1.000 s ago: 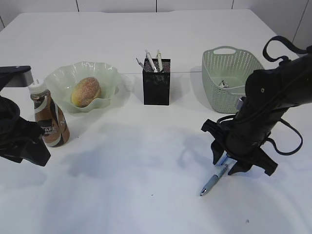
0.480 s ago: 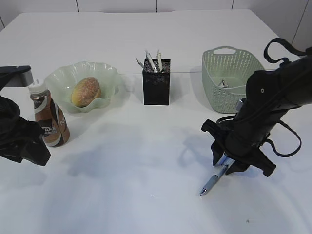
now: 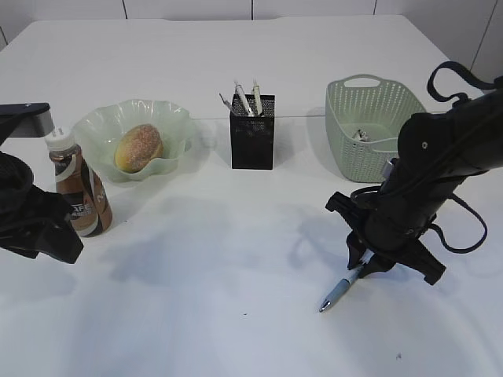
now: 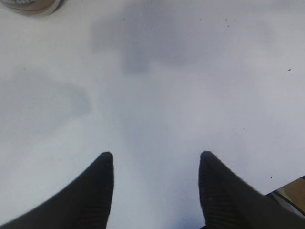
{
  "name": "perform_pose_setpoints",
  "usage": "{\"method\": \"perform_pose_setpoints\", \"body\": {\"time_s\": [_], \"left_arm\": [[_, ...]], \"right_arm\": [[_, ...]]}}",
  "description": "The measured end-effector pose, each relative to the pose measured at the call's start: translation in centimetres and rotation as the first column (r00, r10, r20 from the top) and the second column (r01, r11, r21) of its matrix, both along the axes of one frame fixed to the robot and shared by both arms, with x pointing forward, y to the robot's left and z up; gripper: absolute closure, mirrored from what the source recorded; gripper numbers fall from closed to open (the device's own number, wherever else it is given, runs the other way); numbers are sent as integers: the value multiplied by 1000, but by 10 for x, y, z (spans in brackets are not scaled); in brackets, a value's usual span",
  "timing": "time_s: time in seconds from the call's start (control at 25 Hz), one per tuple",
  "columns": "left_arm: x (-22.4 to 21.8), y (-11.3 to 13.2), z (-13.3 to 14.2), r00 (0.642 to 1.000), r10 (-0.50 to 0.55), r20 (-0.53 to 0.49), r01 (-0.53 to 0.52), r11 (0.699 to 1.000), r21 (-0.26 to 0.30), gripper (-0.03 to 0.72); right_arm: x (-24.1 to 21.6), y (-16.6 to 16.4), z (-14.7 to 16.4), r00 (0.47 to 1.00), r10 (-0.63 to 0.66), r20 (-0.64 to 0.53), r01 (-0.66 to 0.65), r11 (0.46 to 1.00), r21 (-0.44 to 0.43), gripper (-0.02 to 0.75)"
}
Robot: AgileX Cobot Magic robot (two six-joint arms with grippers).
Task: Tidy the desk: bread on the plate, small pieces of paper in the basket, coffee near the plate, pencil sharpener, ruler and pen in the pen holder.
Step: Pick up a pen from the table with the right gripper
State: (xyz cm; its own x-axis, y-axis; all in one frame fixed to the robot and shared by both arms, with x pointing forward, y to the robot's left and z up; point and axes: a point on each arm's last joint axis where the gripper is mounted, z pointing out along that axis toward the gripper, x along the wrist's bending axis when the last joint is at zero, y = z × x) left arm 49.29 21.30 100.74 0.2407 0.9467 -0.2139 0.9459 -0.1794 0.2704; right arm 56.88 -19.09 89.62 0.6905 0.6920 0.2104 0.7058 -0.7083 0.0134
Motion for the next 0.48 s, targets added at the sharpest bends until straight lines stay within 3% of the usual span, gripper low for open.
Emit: {"method": "perform_pose_setpoints", "body": {"time_s": [0.48], "left_arm": [[0,0,0,1000,1,2,-1,1000,0,288]], "right_arm": [[1,-3,0,1000,24,5,-24,999,-25,645]]}}
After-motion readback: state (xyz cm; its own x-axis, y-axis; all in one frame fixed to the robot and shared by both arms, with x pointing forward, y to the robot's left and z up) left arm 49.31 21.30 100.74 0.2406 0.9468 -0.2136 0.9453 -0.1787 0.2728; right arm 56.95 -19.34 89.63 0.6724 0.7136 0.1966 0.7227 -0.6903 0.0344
